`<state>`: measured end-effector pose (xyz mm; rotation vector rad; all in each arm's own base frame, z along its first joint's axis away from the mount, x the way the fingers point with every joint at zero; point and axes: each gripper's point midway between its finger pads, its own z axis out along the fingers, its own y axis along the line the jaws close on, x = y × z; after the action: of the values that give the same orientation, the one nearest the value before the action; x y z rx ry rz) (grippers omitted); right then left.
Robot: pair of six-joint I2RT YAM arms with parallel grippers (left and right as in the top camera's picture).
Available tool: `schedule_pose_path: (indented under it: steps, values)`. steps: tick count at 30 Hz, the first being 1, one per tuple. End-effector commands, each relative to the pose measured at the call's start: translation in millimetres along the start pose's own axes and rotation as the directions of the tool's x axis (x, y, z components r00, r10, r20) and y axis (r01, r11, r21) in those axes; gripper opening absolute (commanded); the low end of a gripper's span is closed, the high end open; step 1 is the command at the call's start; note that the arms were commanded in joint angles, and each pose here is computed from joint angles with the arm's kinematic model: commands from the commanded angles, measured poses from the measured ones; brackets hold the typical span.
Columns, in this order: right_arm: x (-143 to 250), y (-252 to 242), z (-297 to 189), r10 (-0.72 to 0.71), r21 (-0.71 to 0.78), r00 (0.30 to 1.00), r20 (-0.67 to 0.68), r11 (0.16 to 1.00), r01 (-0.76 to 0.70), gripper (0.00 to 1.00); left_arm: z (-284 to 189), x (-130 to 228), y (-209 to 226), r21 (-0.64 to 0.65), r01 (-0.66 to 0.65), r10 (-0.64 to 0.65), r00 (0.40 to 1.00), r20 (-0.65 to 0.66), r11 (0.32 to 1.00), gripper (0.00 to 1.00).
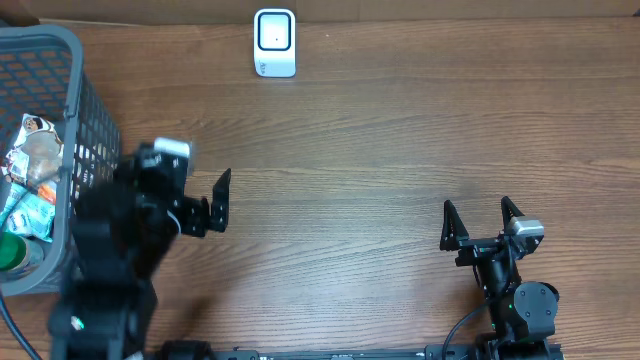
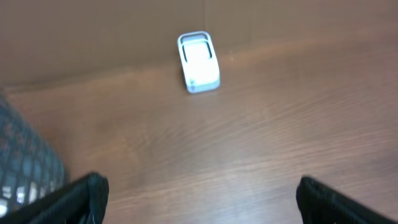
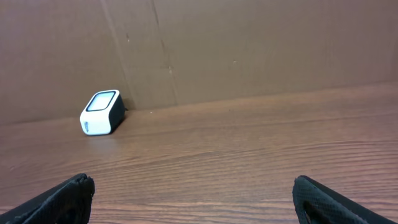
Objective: Scan the item barcode
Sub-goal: 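Move the left gripper over the grey basket and reach inside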
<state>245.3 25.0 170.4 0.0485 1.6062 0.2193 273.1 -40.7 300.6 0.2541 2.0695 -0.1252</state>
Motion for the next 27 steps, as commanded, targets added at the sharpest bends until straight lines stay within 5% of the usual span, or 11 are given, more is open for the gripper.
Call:
schedule_pose_path:
  steps: [1,8,14,19,27]
  values:
    - [0,-1,0,-0.004,0.003,1.0,0.01,1.0,0.004,1.0,-4,-30,-3,0.039,0.069,-0.065,0.994,-0.086,0.997,1.0]
    - [0,-1,0,-0.004,0.003,1.0,0.01,1.0,0.004,1.0,2,-17,-15,0.078,0.21,-0.157,0.889,-0.429,0.975,0.99]
    - [0,-1,0,-0.004,0.003,1.0,0.01,1.0,0.004,1.0,33,4,-17,0.077,0.269,-0.183,0.813,-0.553,0.96,0.99]
    - [0,-1,0,-0.004,0.003,1.0,0.01,1.0,0.004,1.0,60,1,-13,0.065,0.287,-0.203,0.802,-0.562,0.956,1.0]
    - [0,-1,0,-0.004,0.003,1.0,0.01,1.0,0.004,1.0,47,-51,52,-0.182,0.378,-0.419,0.807,-0.416,0.908,0.99]
